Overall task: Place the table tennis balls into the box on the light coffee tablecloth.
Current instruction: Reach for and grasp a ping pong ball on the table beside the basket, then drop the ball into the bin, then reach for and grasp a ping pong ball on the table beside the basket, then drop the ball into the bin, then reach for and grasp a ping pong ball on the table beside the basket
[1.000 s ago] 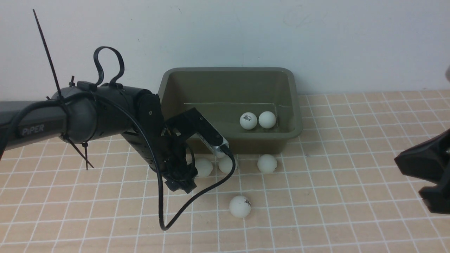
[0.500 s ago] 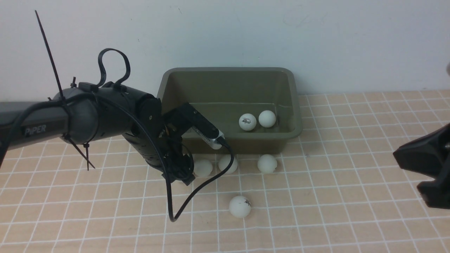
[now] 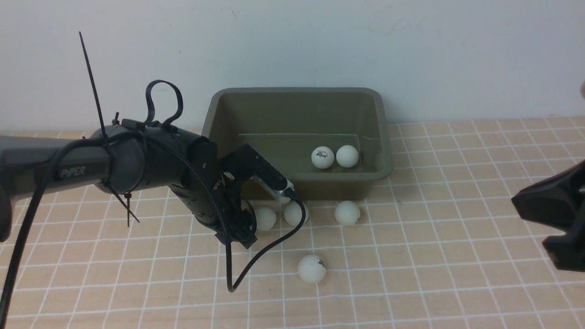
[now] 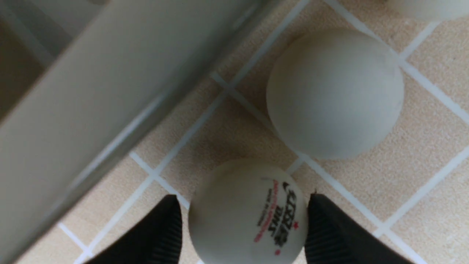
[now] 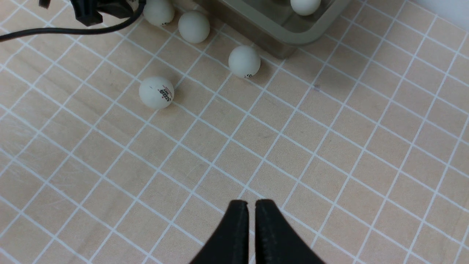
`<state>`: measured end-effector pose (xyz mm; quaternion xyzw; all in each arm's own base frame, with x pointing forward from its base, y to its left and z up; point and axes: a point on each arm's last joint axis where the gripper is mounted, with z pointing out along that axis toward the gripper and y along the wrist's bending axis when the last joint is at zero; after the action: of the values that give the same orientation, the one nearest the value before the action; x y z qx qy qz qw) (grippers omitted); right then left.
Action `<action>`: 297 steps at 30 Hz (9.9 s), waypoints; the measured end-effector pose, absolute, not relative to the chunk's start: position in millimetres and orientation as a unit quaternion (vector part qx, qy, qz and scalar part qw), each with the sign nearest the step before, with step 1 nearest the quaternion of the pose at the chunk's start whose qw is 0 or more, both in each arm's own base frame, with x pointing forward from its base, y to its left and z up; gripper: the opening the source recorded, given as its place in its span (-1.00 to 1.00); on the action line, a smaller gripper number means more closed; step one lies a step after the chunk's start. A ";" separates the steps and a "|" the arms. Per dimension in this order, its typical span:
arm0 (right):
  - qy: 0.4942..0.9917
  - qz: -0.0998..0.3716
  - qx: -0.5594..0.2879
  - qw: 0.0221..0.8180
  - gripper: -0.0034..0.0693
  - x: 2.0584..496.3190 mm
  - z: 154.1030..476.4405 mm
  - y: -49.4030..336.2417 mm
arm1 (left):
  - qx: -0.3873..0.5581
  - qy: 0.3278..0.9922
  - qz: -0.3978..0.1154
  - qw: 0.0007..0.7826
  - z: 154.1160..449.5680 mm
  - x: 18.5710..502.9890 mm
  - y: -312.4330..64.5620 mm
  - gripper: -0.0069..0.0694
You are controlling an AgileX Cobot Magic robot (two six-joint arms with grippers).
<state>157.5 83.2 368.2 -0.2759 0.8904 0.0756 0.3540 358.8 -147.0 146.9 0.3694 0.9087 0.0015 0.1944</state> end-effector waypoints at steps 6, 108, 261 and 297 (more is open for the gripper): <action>0.890 0.075 -0.277 0.354 -0.84 157.5 368.2 83.1 | 0.369 0.909 0.002 0.193 146.8 358.6 -146.9 0.02; 0.883 0.069 -0.276 0.373 -0.84 160.4 370.3 82.9 | 0.170 0.926 -0.183 0.284 172.2 340.8 -146.9 0.21; 0.878 0.065 -0.283 0.381 -0.84 161.4 371.3 83.2 | 0.375 0.895 -0.198 0.141 193.5 301.0 -224.1 0.02; 0.876 0.053 -0.289 0.382 -0.84 162.1 371.3 81.8 | 0.395 0.848 -0.250 0.249 249.3 334.5 -251.0 -0.02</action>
<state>162.1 81.8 371.3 -0.2893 0.8760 0.0531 0.3822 334.5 -251.0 249.3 0.3949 0.8482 -0.2505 0.2488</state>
